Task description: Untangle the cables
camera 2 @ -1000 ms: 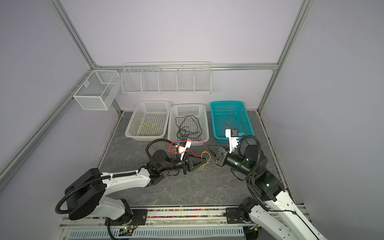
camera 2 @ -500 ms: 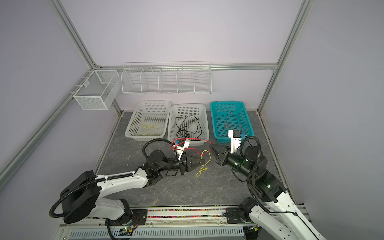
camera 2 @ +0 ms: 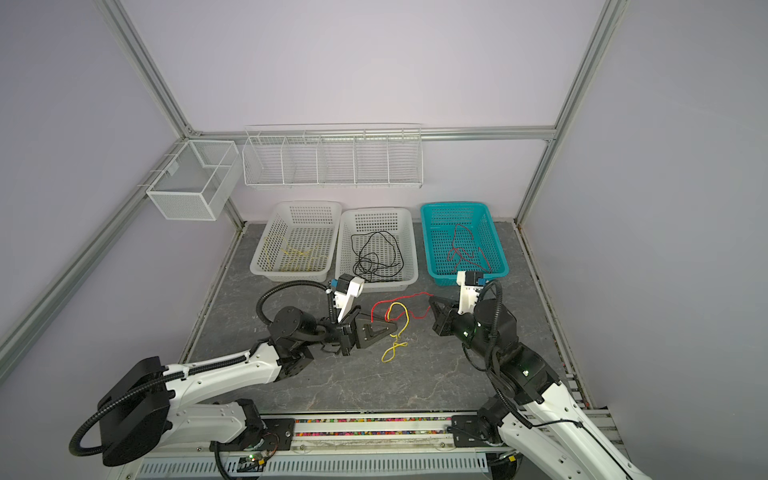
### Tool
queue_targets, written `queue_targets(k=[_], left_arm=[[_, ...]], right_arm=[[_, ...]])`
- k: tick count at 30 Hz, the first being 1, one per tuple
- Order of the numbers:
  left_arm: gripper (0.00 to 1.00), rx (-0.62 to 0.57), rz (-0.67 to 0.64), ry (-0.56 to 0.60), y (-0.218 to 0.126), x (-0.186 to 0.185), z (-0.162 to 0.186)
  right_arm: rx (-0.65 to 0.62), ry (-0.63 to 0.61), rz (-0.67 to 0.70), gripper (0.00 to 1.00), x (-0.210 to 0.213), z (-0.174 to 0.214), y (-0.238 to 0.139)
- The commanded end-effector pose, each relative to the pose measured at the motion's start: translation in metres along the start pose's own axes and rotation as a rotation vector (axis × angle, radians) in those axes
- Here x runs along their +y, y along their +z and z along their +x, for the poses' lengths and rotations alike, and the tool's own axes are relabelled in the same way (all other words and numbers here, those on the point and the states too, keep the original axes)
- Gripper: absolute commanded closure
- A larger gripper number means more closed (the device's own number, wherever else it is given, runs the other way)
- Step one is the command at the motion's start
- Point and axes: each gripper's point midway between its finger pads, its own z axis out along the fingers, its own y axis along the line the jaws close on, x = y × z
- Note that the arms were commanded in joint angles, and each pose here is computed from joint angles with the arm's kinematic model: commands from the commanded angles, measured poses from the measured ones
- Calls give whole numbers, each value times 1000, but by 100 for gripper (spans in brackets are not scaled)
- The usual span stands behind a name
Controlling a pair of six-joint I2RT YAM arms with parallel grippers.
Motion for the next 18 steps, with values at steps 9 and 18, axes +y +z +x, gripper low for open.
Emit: queue_targets(k=[9,18], left_arm=[[100,9,-166,160,-39,-31,-15],[100,-109,-425,314,-91,-37,-59]], right_arm=[[4,8,366,94,-81,12,0],[46,13,494,94,-110,16,0]])
